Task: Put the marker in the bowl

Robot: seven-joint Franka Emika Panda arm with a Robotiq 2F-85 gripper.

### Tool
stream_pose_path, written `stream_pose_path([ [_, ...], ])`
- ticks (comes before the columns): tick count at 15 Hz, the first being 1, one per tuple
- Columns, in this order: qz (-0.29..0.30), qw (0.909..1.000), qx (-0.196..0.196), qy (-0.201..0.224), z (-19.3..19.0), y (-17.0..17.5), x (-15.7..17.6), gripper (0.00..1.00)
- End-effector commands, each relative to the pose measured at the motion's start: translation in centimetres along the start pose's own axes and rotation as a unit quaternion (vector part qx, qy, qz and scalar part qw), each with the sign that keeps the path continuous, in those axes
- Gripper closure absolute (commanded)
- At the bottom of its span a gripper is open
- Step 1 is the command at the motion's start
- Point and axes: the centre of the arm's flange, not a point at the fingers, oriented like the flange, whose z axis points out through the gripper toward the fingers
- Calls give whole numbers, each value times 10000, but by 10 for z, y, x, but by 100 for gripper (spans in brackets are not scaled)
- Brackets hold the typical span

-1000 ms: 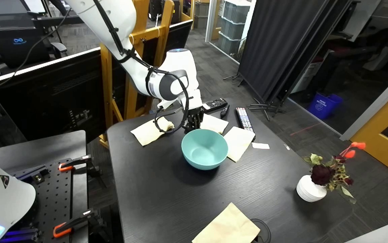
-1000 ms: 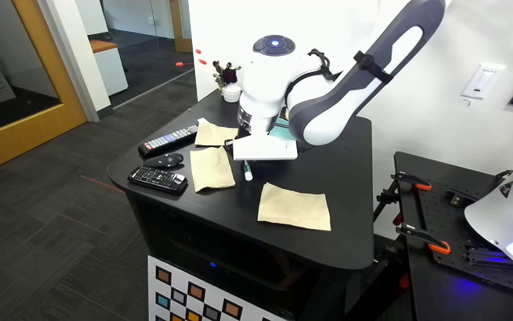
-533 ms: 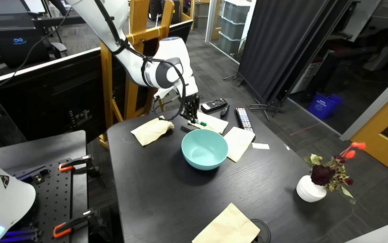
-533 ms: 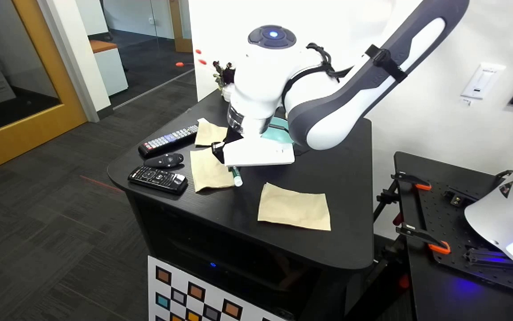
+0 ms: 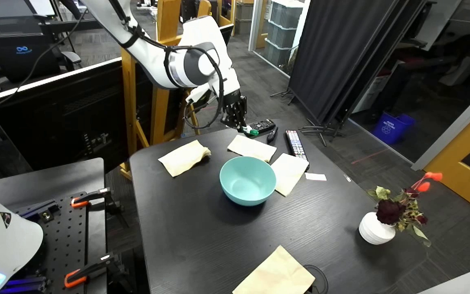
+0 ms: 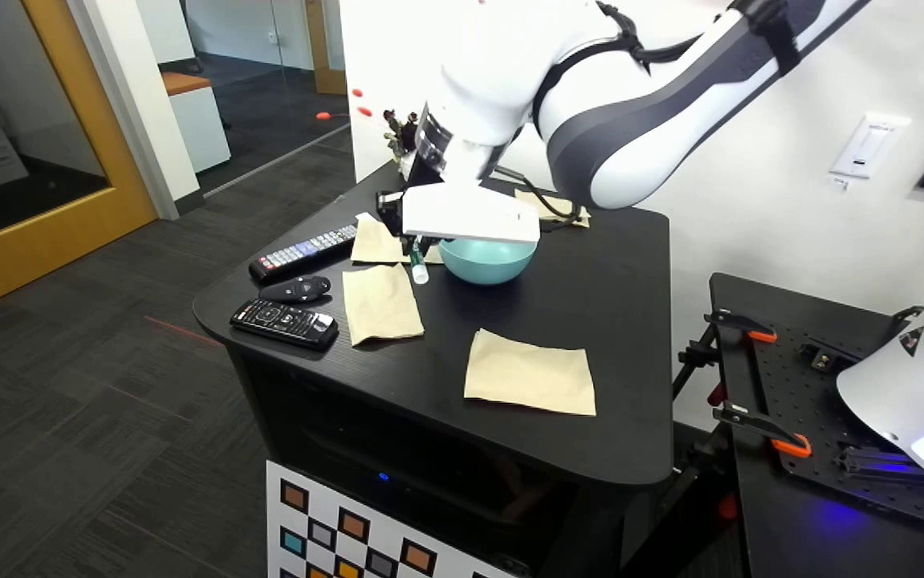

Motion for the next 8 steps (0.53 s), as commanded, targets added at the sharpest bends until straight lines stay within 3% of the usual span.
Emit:
stream_pose_path([
  [1,290,9995,100,89,-50,31,14,95],
  [8,766,9970,-80,-40,-83,94,50,95],
])
